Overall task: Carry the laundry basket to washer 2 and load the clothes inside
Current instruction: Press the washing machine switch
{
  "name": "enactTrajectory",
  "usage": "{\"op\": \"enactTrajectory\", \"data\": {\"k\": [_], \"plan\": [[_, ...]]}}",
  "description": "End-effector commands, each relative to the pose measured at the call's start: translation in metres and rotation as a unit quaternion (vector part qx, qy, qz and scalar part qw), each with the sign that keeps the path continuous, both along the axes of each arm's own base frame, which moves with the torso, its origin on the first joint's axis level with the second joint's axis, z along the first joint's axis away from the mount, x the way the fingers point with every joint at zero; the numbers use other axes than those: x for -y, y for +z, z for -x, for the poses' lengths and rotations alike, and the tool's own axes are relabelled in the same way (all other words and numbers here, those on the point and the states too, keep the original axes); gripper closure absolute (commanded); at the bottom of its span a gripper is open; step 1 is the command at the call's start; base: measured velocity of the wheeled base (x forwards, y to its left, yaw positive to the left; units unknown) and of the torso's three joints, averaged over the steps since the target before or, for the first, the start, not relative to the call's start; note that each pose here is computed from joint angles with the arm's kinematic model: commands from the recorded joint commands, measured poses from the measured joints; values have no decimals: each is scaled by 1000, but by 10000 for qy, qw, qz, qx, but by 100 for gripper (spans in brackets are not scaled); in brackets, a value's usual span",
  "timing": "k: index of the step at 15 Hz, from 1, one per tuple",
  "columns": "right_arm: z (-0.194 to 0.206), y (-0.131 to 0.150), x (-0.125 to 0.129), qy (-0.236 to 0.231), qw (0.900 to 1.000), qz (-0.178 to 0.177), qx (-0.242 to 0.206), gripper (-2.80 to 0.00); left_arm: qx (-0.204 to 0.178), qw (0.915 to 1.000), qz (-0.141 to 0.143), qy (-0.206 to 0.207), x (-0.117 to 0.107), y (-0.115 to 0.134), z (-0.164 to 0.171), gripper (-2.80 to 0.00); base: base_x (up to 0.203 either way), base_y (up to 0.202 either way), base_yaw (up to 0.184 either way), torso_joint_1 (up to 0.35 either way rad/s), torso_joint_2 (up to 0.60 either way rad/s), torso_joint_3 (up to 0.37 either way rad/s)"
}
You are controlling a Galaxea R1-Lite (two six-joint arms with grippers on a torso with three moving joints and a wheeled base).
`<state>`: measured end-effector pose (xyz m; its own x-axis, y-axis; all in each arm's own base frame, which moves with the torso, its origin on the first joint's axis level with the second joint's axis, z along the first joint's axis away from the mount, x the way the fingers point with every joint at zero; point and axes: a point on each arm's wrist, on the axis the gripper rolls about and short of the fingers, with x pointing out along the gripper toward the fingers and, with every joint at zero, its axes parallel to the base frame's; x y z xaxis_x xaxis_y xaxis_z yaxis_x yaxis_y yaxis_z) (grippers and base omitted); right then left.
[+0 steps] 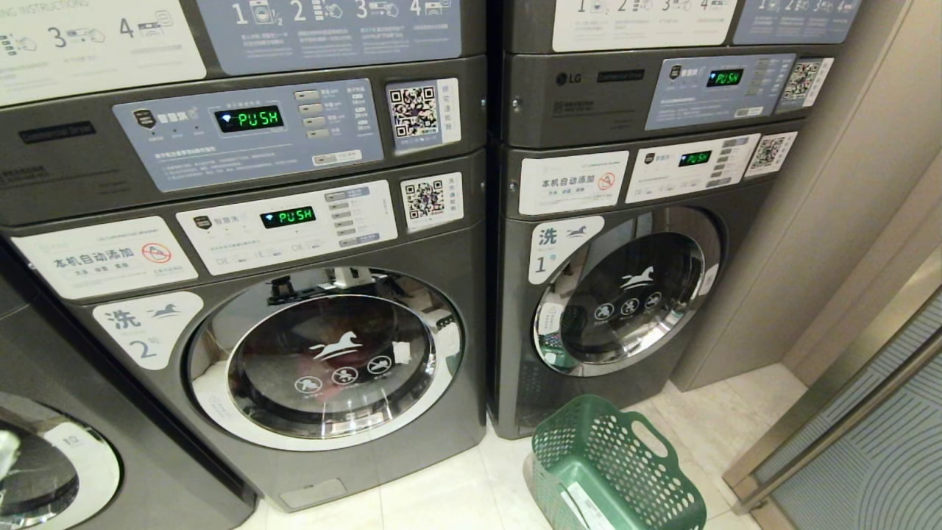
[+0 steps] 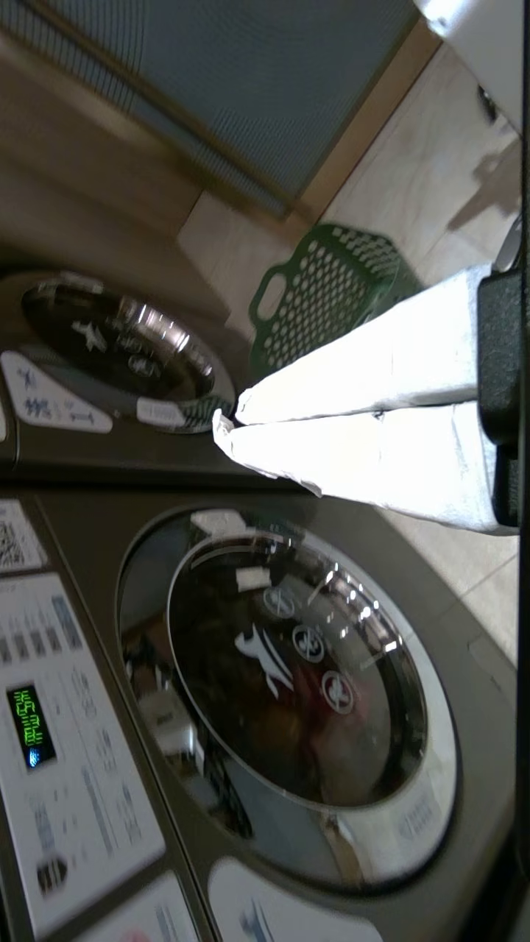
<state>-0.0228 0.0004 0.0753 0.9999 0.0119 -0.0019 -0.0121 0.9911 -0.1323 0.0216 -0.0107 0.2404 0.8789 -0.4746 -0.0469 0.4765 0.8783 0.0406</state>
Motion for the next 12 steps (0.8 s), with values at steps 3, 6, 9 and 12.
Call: {"op": "enactTrajectory", "data": {"k": [3, 6, 9, 12], "plan": [[0, 0, 0, 1, 10000, 11, -6, 0, -1580, 9820, -83, -1034, 31, -3, -153, 0, 0, 0, 0, 0, 0, 0], [0, 0, 0, -6, 10000, 6, -6, 0, -1519, 9827, -201, -1045, 81, -16, -224, 0, 0, 0, 0, 0, 0, 0], [0, 0, 0, -14, 10000, -12, -6, 0, -1080, 9926, -166, -538, 124, -21, -272, 0, 0, 0, 0, 0, 0, 0], [0, 0, 0, -14, 10000, -12, -6, 0, -699, 9975, -73, 121, 142, -23, -304, 0, 0, 0, 0, 0, 0, 0]]}}
